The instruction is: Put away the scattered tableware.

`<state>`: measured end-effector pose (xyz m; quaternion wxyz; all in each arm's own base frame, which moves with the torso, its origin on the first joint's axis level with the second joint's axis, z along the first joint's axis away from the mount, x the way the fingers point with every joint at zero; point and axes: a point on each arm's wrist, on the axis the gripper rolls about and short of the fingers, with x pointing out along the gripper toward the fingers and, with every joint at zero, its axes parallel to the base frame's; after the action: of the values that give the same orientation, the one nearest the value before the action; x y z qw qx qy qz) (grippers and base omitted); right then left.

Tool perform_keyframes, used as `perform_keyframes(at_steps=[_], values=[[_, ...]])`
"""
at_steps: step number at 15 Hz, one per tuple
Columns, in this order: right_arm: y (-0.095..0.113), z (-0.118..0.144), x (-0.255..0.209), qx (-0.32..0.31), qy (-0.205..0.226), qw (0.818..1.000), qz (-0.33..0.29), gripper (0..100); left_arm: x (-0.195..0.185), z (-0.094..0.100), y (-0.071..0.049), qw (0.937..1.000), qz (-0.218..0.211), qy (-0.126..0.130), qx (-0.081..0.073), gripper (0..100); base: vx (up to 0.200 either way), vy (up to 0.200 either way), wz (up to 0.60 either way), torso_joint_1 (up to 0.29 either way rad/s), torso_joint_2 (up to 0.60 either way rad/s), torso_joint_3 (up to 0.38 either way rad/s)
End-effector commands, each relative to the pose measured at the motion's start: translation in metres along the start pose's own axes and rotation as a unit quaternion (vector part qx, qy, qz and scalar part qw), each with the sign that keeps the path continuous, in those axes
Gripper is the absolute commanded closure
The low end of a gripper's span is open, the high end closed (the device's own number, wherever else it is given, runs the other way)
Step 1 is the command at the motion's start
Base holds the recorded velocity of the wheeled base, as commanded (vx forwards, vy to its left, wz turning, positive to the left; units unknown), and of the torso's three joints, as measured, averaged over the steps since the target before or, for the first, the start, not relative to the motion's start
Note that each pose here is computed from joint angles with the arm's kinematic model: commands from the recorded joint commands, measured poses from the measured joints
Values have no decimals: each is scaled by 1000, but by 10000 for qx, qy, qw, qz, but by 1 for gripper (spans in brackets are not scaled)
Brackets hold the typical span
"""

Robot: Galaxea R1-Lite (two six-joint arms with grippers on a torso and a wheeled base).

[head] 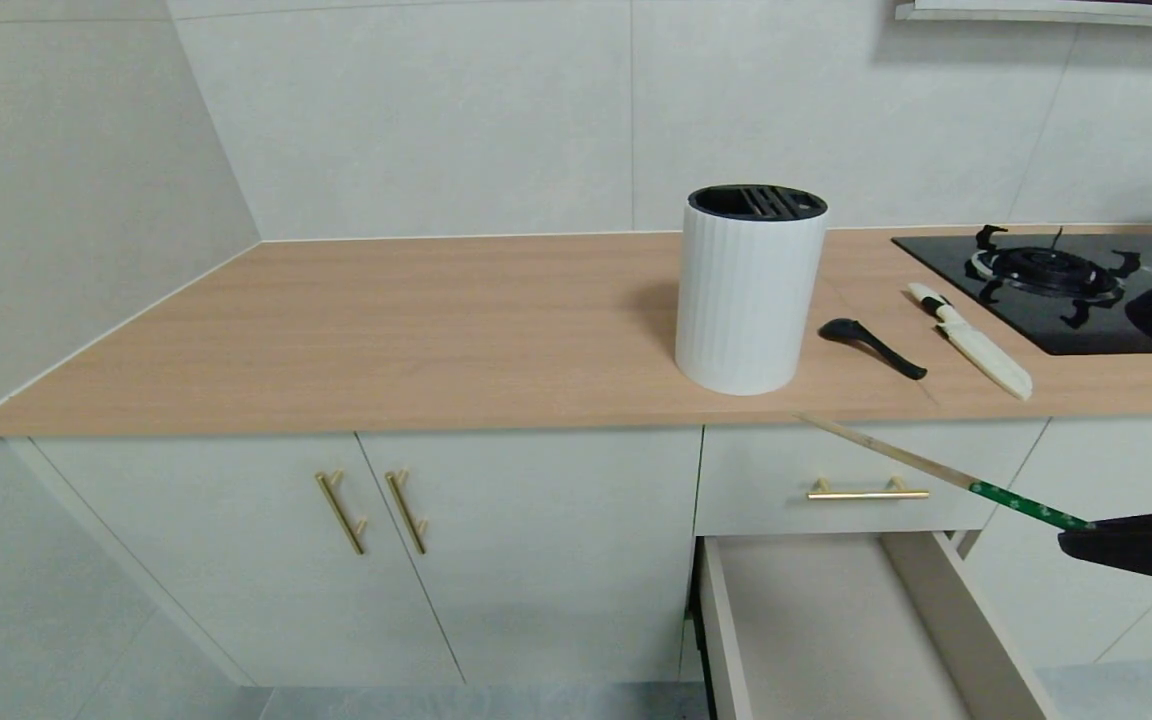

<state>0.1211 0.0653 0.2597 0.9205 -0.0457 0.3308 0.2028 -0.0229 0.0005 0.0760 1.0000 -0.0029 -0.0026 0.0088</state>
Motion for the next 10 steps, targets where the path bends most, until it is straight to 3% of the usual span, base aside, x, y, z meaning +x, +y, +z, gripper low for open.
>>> perform_keyframes(at_steps=[1,10], values=[[0,-1,4,-45,96,9999,7,100,0,0,0,10000,4,2,-2,0,0,0,0,-149,364,222],[1,-3,22,-67,416,9991,56,100,0,0,0,10000,4,2,-2,0,0,0,0,-181,463,280]])
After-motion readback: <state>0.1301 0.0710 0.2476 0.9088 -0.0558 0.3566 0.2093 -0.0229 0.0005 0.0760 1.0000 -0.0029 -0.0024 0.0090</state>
